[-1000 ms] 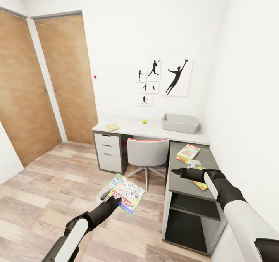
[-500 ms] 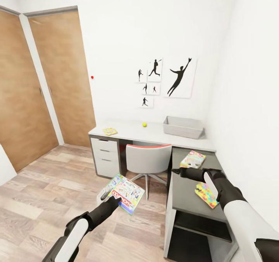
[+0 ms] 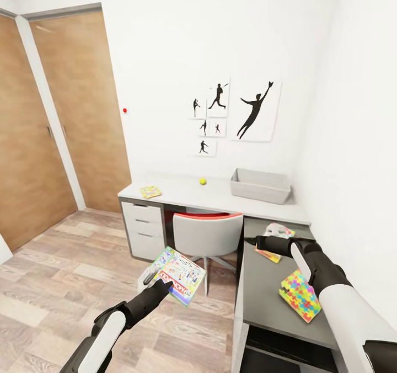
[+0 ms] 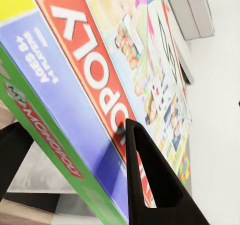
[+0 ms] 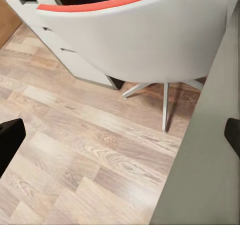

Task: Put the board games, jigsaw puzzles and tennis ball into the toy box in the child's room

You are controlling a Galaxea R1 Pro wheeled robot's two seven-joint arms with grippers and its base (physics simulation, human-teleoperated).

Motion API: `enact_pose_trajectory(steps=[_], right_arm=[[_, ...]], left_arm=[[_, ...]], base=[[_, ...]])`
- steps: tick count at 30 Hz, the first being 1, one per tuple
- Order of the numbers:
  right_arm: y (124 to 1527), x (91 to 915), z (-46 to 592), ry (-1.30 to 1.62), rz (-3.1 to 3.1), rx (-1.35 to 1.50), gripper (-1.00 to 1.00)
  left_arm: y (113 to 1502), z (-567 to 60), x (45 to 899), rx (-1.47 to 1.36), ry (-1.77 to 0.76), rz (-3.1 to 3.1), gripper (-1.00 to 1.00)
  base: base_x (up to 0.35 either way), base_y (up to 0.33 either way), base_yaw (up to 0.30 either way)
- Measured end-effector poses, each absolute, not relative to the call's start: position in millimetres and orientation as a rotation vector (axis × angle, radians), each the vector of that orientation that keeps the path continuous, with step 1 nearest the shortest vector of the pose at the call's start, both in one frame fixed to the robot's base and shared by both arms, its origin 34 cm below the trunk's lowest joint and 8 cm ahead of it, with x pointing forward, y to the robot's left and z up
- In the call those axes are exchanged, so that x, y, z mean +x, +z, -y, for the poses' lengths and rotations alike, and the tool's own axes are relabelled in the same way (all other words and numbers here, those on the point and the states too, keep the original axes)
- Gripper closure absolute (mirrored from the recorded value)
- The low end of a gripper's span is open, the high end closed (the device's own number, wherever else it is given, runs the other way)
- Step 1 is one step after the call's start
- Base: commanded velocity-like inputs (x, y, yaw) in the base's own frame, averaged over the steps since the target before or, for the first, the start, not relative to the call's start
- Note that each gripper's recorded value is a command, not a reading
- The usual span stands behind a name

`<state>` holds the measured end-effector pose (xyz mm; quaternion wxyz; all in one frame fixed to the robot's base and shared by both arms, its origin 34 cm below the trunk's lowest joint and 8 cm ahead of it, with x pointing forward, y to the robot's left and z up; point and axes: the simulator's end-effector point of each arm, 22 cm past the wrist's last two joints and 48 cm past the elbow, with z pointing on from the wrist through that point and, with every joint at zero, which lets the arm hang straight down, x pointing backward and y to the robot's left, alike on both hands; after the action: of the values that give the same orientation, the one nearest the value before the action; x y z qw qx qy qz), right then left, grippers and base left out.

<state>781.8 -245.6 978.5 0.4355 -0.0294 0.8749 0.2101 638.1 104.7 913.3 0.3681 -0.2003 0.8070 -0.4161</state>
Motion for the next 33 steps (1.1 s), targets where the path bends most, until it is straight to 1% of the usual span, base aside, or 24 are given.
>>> enact_pose_trajectory(steps=[24,29,33], right_arm=[[984.2,783.8,245.0,0.521,-2.165,-0.077,-1.00],[985.0,784.0,244.6,0.522,-2.164,-0.078,-1.00],[985.1,783.9,244.9,0.521,-2.165,-0.078,-1.00]], left_arm=[[913.3,-104.8,638.3,-0.517,-1.071,-2.071,1.00],[913.3,-104.8,638.2,-0.517,-1.071,-2.071,1.00],[913.4,-104.9,638.2,-0.517,-1.071,-2.071,1.00]], base=[[0.019,-0.007,0.003],[0.001,0.000,0.149],[0.000,0.000,0.240]])
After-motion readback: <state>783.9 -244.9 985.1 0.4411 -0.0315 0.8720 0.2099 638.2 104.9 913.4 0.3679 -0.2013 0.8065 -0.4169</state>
